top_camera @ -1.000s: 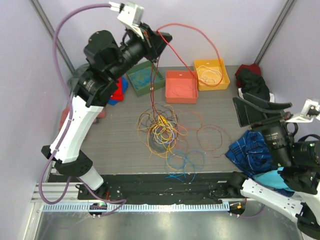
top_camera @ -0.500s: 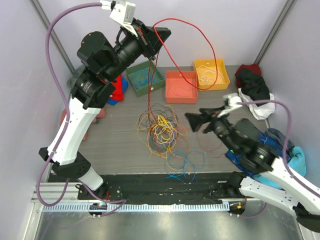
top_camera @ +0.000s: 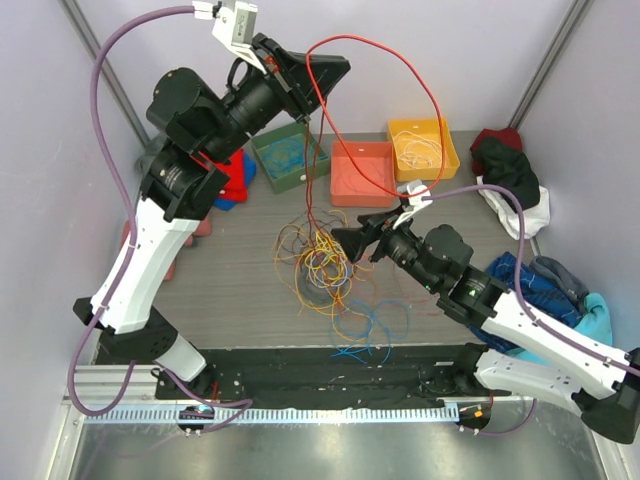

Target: Untangle the cables

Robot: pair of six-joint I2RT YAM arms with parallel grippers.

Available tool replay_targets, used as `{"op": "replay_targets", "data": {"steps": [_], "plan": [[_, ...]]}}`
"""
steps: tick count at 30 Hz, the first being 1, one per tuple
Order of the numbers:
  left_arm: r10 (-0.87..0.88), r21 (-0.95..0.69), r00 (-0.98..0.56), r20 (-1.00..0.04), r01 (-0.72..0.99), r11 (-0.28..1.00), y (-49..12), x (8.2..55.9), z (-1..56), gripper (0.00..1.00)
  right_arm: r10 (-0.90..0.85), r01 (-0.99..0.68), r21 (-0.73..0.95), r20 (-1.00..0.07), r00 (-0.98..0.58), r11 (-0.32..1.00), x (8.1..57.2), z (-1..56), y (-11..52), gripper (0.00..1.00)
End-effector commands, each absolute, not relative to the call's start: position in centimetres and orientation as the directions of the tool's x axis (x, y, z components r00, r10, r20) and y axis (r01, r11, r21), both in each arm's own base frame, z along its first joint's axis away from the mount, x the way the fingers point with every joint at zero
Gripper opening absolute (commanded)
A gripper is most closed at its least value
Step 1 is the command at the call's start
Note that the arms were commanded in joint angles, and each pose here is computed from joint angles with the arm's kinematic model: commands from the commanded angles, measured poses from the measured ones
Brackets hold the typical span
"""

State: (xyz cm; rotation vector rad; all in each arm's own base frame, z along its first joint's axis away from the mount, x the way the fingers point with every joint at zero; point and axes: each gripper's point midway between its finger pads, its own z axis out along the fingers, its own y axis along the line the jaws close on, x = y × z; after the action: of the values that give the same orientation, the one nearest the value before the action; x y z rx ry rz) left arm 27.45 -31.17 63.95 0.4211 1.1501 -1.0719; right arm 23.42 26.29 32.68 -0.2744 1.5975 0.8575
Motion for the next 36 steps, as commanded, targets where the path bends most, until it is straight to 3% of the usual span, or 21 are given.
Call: {"op": "replay_targets", "data": {"steps": [1, 15, 22, 25, 27, 28, 32, 36], "plan": [[-0.516, -0.223, 0.027, -0.856, 0.882, 0.416, -30.6, 25.6, 65.9, 0.0, 0.399, -0.71, 0.396, -0.9, -0.176, 0.582, 22.8, 36.6, 28.2, 0.83], [-0.509, -0.225, 0.003, -0.861, 0.895, 0.386, -30.9, 24.8, 65.7, 0.0, 0.433, -0.781, 0.428, -0.873, -0.227, 0.454, 23.5, 36.4, 32.8, 0.83], [-0.497, -0.233, -0.013, -0.867, 0.895, 0.382, -30.8, 24.5, 65.0, 0.0, 0.468, -0.776, 0.429, -0.861, -0.198, 0.461, 25.6, 36.9, 34.5, 0.82], [-0.489, -0.232, -0.013, -0.872, 0.891, 0.39, -30.7, 24.4, 64.5, 0.0, 0.498, -0.742, 0.448, -0.848, -0.178, 0.499, 26.8, 36.5, 34.2, 0.73], [-0.48, -0.227, -0.006, -0.877, 0.886, 0.404, -30.4, 24.4, 64.2, 0.0, 0.537, -0.734, 0.461, -0.829, -0.156, 0.499, 26.9, 37.2, 33.6, 0.53], [-0.477, -0.228, -0.006, -0.879, 0.884, 0.409, -30.3, 24.4, 64.0, 0.0, 0.548, -0.714, 0.472, -0.824, -0.148, 0.517, 27.3, 36.7, 33.1, 0.35], [-0.463, -0.222, 0.005, -0.886, 0.873, 0.435, -29.8, 24.4, 63.3, 0.0, 0.586, -0.671, 0.496, -0.803, -0.113, 0.55, 27.5, 37.2, 31.2, 0.05], [-0.437, -0.21, 0.031, -0.899, 0.844, 0.493, -28.9, 24.9, 62.2, 0.0, 0.588, -0.629, 0.504, -0.804, -0.09, 0.592, 26.9, 38.7, 28.8, 0.01]]}}
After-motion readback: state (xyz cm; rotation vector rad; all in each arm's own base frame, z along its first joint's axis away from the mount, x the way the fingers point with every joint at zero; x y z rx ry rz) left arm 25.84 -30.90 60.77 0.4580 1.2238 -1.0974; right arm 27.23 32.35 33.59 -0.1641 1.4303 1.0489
